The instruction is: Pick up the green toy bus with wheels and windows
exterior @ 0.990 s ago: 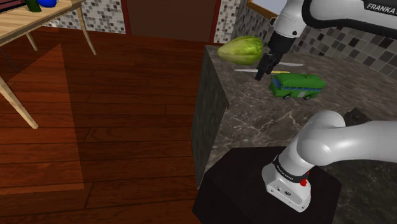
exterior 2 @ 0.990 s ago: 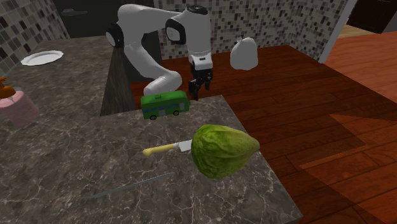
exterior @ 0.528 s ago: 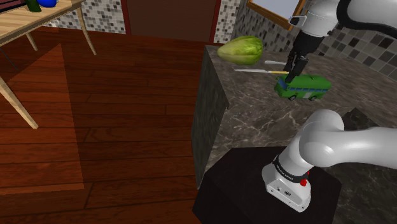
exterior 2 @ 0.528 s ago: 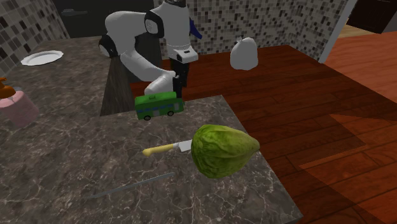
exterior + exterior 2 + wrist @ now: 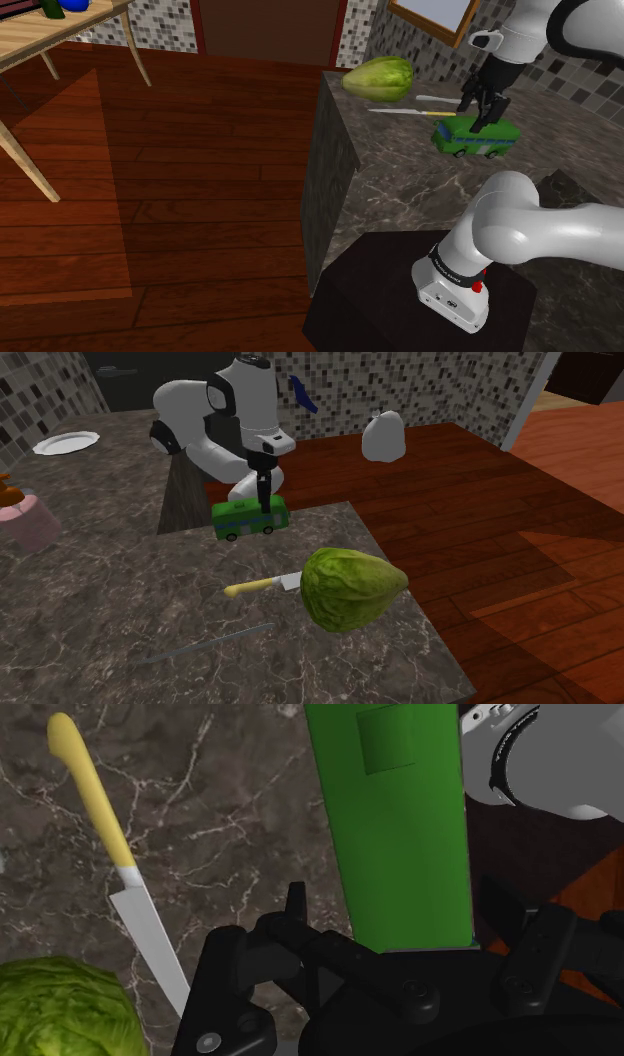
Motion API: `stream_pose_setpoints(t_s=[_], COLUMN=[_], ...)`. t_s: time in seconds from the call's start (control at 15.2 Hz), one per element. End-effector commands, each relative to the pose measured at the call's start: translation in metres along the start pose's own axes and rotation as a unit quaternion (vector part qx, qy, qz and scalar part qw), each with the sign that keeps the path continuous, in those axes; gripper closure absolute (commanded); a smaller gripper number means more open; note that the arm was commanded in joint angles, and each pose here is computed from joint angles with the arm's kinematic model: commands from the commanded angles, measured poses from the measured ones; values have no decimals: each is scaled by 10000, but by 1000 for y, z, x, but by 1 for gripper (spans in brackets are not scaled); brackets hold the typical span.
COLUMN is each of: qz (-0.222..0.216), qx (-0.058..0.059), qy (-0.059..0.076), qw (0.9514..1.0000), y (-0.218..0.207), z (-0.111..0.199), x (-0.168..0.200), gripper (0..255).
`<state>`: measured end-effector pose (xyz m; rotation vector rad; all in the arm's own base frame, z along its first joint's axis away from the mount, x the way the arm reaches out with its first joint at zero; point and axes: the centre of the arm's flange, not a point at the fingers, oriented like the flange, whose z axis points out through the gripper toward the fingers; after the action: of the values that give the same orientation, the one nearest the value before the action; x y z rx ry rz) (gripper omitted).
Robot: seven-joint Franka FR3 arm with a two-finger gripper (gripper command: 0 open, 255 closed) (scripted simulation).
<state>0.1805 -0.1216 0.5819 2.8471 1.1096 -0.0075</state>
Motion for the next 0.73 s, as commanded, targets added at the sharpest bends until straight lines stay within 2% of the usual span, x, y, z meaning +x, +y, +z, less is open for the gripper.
stream_pose_setpoints(t_s=[0.0,0.13,0.26,0.33,0.66], qz=[-18,-18,-18,-18,-18], qx=[-3,-3,-3,-3,-3], qy=[-3,-3,-3,-2,-3], qw=[10000,10000,10000,10000,10000], y=[-2,-3,-3,-4,-3], z=[11,24,24,23,23], x=[0,1,1,0,1], gripper=[0,0,0,255,255])
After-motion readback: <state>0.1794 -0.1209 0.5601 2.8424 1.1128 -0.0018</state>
